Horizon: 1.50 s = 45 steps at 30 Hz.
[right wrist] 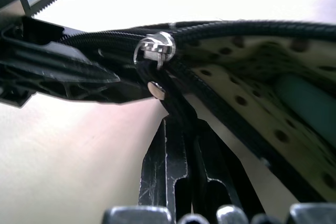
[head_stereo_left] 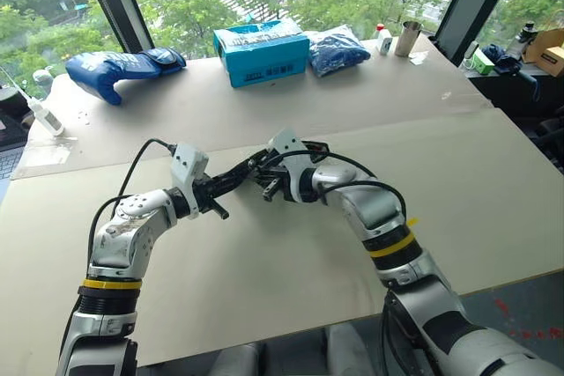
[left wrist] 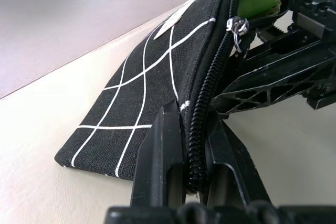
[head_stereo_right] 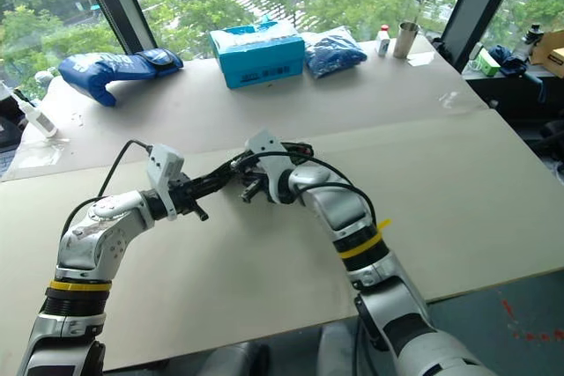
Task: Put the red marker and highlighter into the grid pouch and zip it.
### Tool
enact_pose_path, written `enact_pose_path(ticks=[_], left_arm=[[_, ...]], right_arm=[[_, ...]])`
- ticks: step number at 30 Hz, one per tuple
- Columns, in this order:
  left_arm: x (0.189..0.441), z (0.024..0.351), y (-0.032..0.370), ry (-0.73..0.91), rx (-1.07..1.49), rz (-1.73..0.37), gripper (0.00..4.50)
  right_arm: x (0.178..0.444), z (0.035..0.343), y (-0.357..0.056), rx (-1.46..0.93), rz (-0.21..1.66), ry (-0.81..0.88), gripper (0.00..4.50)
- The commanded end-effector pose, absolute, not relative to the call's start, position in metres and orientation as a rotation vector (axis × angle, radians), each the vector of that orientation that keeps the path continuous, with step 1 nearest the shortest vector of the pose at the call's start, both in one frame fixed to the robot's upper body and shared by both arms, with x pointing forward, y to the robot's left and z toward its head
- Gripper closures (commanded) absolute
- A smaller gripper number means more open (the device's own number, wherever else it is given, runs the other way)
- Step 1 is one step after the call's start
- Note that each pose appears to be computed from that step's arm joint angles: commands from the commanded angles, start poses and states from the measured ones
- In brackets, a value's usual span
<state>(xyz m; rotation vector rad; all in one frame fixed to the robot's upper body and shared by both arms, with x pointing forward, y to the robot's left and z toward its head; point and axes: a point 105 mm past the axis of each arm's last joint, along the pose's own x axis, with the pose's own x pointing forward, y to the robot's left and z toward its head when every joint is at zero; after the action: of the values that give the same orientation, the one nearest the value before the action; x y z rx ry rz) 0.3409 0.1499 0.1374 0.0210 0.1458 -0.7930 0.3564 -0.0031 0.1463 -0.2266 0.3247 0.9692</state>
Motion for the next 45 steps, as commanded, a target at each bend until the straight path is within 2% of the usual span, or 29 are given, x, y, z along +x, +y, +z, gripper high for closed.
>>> enact_pose_path(ticks=[1, 5, 8, 13, 18, 23, 28, 35, 45], left_arm=[[0.340, 0.154, 0.154, 0.085, 0.036, -0.777, 4.50], [0.340, 0.153, 0.155, 0.088, 0.036, -0.774, 4.50], [0.341, 0.153, 0.156, 0.089, 0.038, -0.772, 4.50], [0.342, 0.153, 0.157, 0.090, 0.041, -0.772, 4.50], [0.342, 0.153, 0.151, 0.087, 0.060, -0.801, 4.50], [0.341, 0.153, 0.150, 0.086, 0.077, -0.813, 4.50], [0.330, 0.150, 0.147, 0.085, 0.135, -0.861, 4.50], [0.306, 0.128, 0.135, 0.142, 0.246, -0.972, 4.50], [0.309, 0.112, 0.114, 0.128, 0.260, -1.012, 4.50]], right_arm=[[0.362, 0.158, -0.049, -0.251, 0.885, 0.316, 4.48], [0.373, 0.163, -0.115, -0.344, 0.729, 0.324, 4.48], [0.375, 0.164, -0.143, -0.387, 0.672, 0.339, 4.48], [0.375, 0.165, -0.160, -0.401, 0.649, 0.347, 4.48], [0.365, 0.172, -0.135, -0.295, 0.772, 0.287, 2.85], [0.345, 0.176, -0.141, -0.182, 0.887, 0.318, 1.15], [0.315, 0.194, -0.182, -0.182, 0.940, 0.279, 1.15], [0.276, 0.197, -0.198, -0.205, 0.995, 0.291, 1.15], [0.284, 0.179, -0.179, -0.197, 0.982, 0.283, 1.15]])
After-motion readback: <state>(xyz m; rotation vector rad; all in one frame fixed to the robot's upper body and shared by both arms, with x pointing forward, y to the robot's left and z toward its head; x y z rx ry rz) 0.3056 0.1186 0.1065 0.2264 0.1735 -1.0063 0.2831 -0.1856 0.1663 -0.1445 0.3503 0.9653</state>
